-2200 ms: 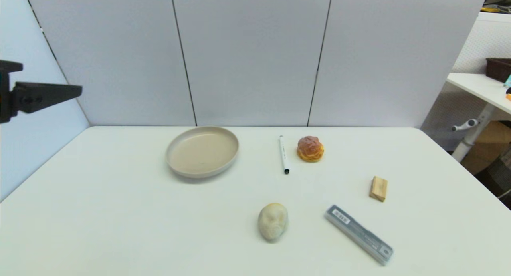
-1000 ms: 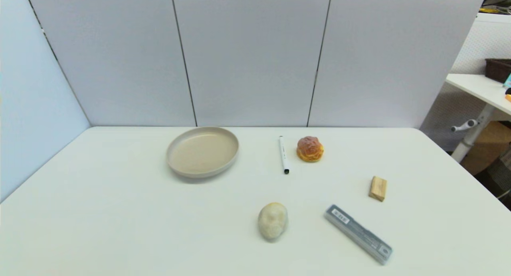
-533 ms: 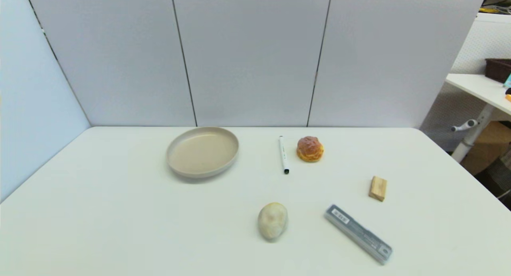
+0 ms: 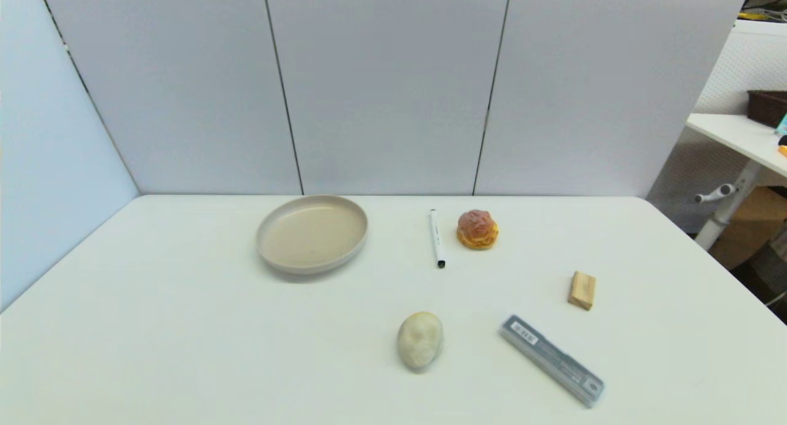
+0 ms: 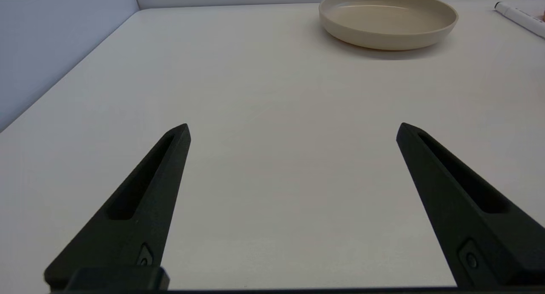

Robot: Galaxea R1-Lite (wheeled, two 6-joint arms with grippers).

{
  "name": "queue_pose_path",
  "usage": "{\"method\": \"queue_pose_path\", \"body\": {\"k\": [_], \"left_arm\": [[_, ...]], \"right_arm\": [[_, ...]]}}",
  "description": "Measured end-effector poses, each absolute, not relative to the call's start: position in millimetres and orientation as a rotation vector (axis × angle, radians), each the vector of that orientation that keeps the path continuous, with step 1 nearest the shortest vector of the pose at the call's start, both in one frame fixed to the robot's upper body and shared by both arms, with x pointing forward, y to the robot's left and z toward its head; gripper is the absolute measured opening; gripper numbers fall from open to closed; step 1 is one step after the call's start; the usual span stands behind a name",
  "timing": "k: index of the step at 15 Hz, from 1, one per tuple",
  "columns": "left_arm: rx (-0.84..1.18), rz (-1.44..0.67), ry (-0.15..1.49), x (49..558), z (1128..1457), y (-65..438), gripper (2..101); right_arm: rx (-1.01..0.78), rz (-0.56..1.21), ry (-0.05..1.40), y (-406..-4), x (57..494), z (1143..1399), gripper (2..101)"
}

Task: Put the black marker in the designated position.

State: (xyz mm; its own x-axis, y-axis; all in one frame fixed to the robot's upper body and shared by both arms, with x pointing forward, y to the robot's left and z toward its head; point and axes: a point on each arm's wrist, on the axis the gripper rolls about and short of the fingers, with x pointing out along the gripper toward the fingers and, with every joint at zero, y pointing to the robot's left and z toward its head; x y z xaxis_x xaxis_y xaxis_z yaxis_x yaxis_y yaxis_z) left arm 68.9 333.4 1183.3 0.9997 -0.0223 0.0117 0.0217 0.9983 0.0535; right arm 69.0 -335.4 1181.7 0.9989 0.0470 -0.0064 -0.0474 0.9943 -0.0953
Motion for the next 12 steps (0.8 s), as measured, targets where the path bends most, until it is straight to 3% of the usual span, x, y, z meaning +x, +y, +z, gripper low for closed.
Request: {"method": "queue_pose_path", "body": {"k": [12], "left_arm": [[0.053,-0.022,-0.012,68.9,1183.3,333.4,97.8]], "right_arm": [[-0.098,0.047,0.004,-335.4,69.0,1181.7,98.0]]}}
